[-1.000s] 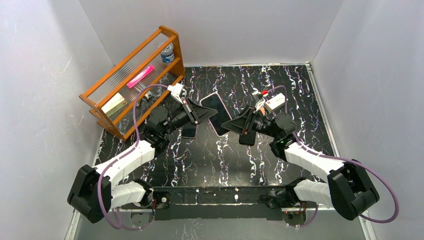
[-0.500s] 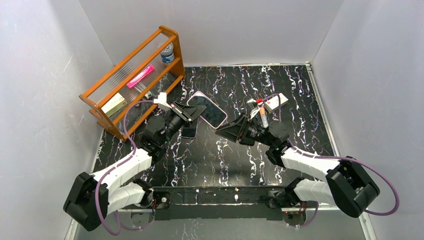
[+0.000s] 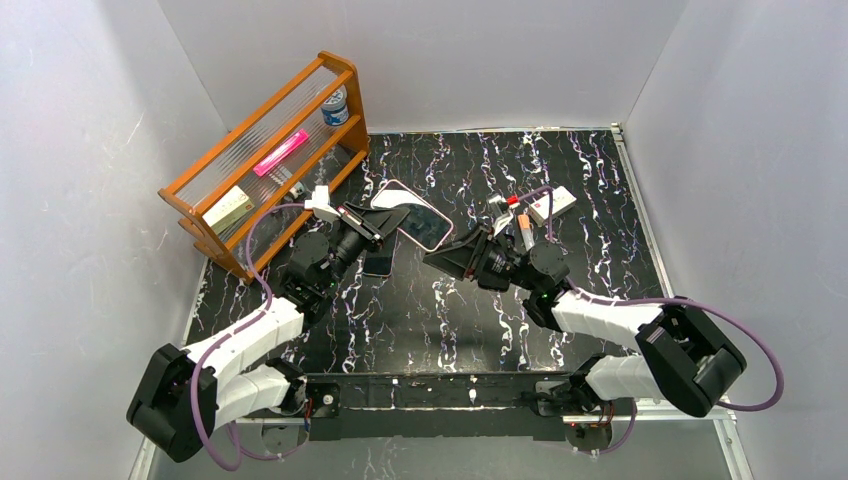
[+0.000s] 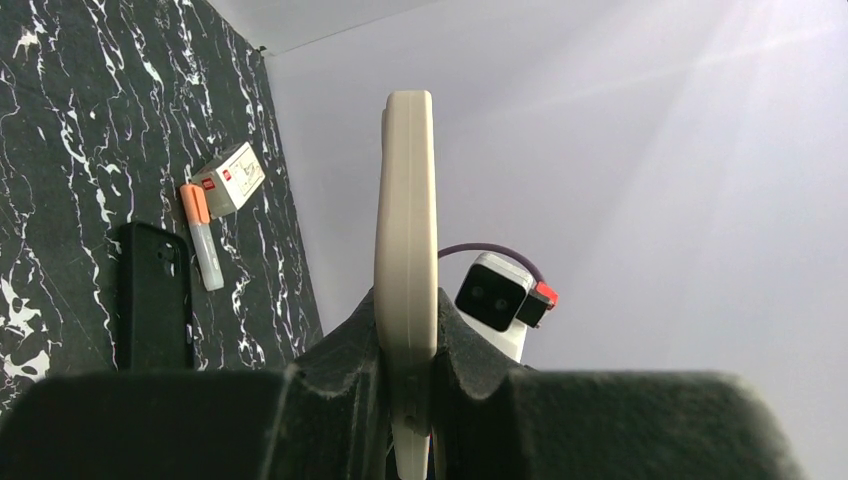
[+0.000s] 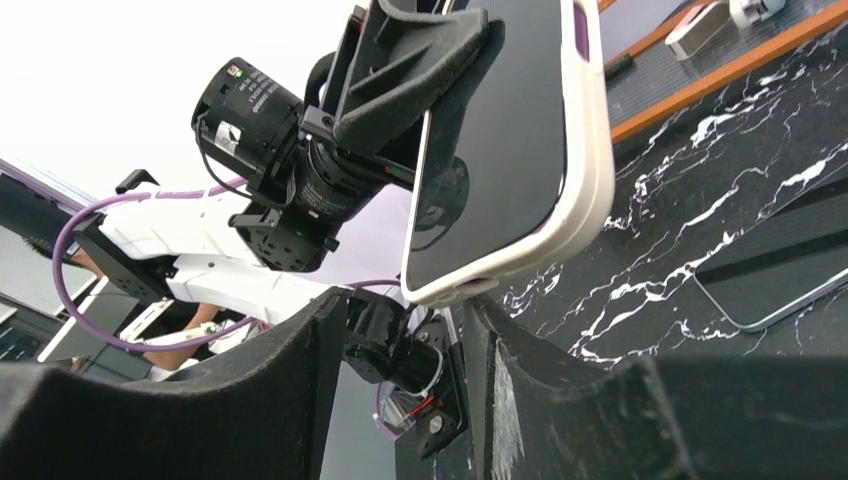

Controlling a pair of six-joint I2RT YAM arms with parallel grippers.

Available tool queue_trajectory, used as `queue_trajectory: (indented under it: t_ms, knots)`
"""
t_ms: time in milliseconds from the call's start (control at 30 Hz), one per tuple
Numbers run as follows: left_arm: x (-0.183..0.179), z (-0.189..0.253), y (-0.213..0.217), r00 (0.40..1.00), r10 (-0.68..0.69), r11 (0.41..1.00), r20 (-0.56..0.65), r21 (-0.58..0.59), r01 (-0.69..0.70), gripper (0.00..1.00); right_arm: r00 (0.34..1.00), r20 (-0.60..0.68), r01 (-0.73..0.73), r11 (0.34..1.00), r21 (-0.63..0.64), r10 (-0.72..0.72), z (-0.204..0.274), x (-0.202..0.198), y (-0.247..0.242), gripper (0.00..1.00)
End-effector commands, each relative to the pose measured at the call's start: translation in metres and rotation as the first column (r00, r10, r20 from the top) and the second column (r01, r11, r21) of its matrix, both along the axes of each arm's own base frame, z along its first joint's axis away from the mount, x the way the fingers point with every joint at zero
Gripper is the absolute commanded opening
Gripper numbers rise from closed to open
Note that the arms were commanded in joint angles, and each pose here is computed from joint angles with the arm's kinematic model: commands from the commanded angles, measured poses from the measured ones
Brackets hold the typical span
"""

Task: Take the phone out of the phone case
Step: Remove the phone case from the phone.

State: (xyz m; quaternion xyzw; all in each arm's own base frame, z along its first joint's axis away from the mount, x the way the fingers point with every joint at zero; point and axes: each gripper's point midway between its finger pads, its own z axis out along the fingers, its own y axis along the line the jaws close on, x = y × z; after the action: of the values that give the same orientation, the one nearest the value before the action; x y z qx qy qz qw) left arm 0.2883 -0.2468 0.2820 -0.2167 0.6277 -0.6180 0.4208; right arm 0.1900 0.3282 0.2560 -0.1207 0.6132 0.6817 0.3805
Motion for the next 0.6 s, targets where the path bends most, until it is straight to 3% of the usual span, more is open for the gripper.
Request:
queue_trajectory:
  t_ms: [0,167,500,567]
  knots:
    - [-0.006,0.036,0.006,0.995,0.009,0.996,0.097,-0.087,0.000,0.00,0.996,0.090,0.019,0.995,0.102,-0.028,0.038,0.006,0.002,0.53]
    - [-0.007,0.036,0.007,0.995,0.009,0.996,0.098,-0.092,0.000,0.00,0.994,0.110,0.017,0.994,0.105,-0.028,0.041,0.007,0.004,0.44]
    - [-0.012,0.035,0.005,0.997,-0.017,0.993,0.078,-0.114,0.026,0.00,0.979,0.191,0.056,0.996,0.065,-0.067,0.026,0.013,0.005,0.04]
    - [-0.014,0.035,0.004,0.997,-0.031,0.992,0.069,-0.124,0.040,0.00,0.969,0.240,0.058,0.998,0.039,-0.066,0.023,0.013,0.005,0.01]
